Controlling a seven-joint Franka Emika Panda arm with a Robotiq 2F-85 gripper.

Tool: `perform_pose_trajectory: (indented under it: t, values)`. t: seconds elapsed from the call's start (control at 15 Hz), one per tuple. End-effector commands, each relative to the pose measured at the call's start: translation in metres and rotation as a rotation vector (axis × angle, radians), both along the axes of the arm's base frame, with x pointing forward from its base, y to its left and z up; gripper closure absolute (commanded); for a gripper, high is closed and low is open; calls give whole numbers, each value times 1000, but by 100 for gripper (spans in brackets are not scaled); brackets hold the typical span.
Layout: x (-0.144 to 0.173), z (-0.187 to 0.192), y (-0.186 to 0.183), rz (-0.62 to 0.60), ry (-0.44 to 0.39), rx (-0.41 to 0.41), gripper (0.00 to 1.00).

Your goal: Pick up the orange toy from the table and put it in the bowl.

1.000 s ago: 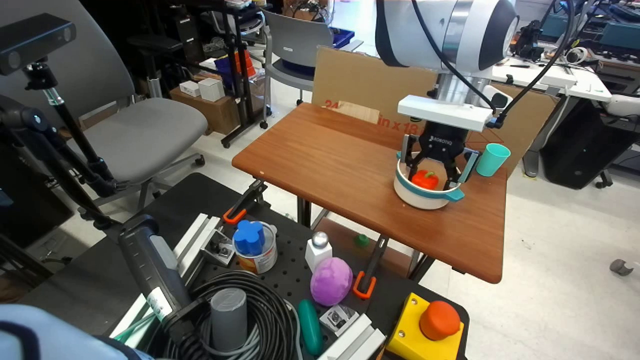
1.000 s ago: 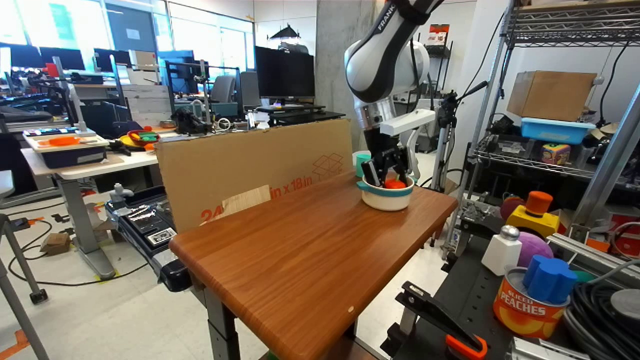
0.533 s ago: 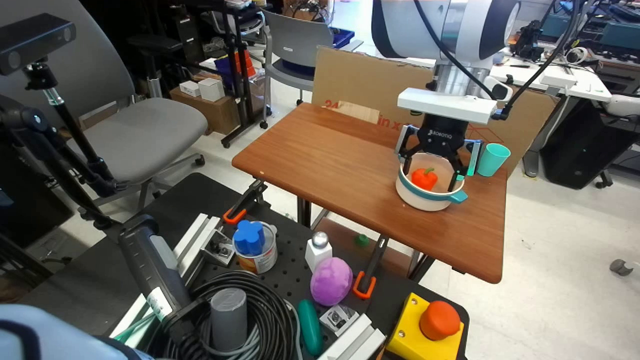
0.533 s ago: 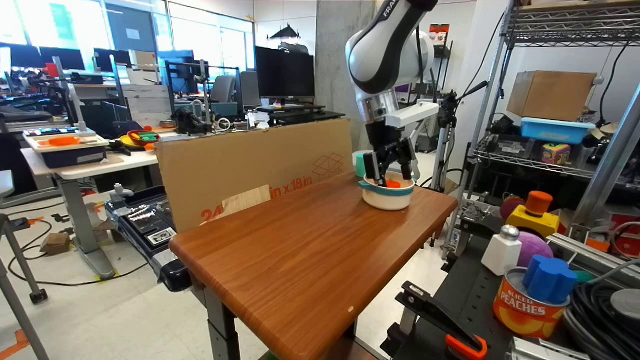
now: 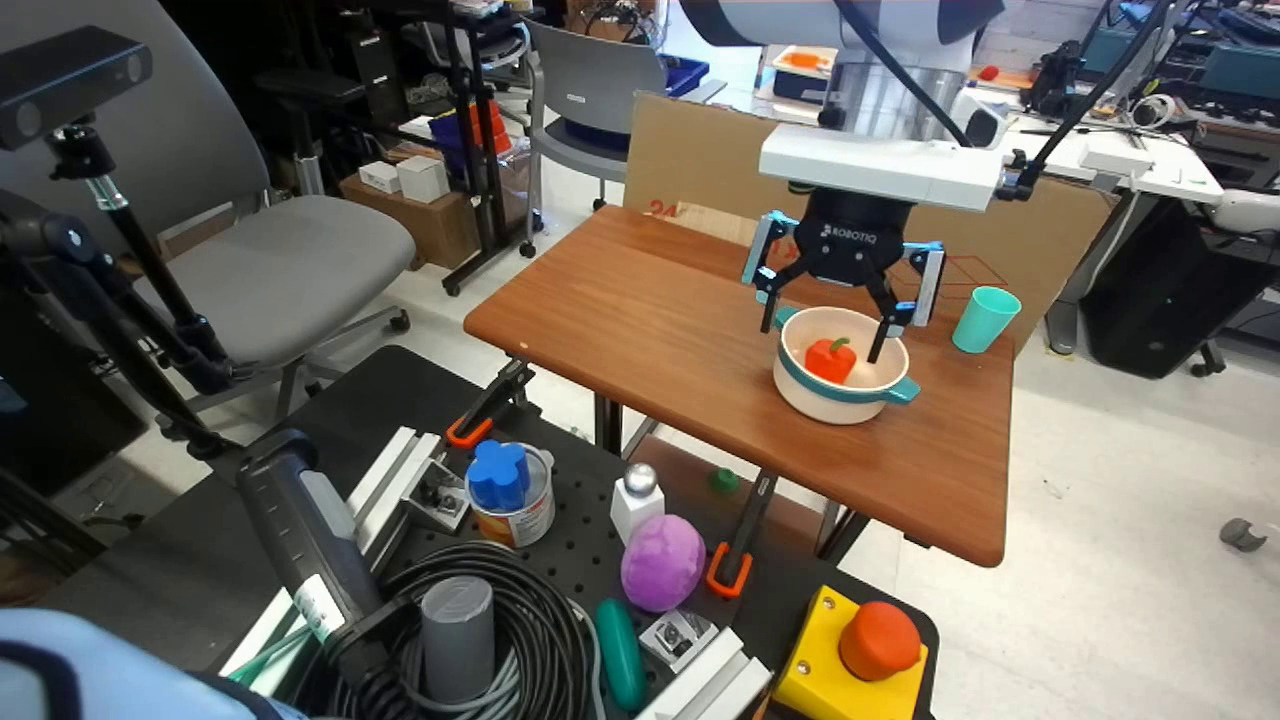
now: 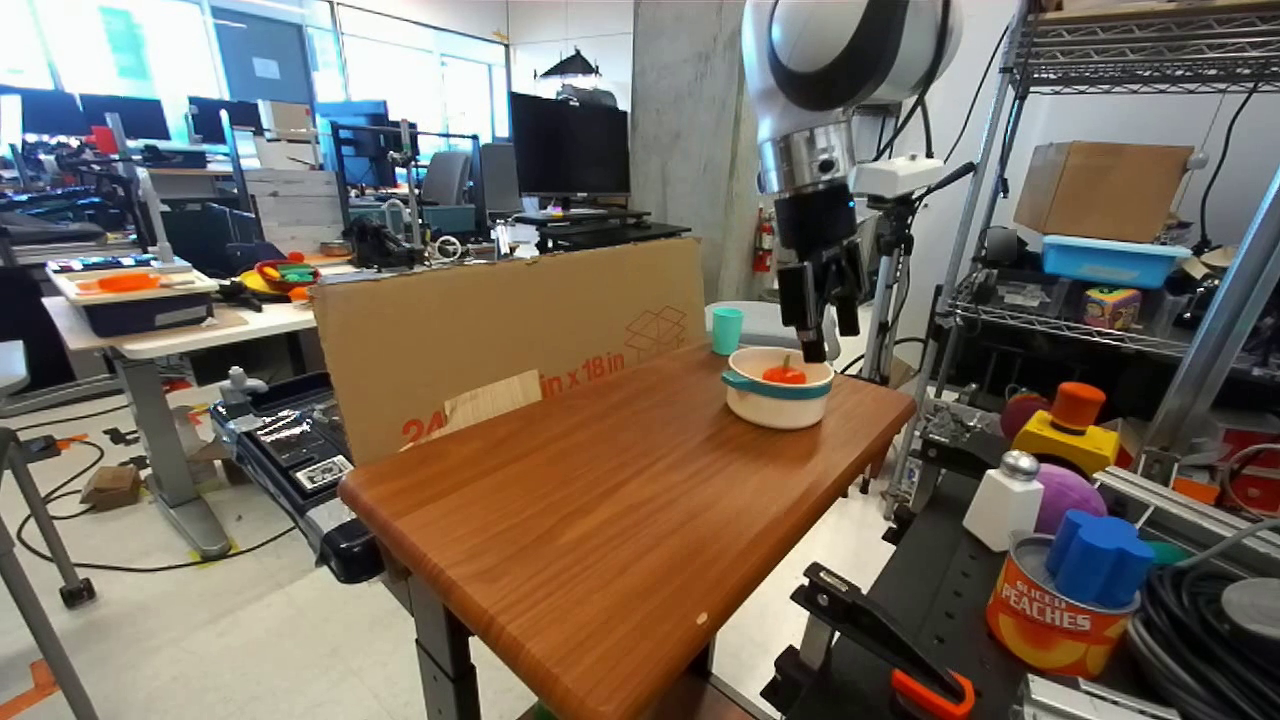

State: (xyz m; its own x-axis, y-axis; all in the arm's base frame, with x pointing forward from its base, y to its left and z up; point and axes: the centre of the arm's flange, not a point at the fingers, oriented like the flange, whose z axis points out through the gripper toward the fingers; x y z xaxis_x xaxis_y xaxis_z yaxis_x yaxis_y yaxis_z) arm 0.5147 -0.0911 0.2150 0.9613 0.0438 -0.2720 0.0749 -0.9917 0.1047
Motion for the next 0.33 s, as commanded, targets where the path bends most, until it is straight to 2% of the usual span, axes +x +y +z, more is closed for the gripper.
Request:
perform_pose_trajectory:
  t: [0.0,0.07,0.13,0.27]
  values:
    - [-53,59,7,73,-139,110,0]
    - [-55,71,5,72,-158,154,0]
    - [-27,39,8,42,-95,74,0]
    - [-34,54,8,41,-115,81,0]
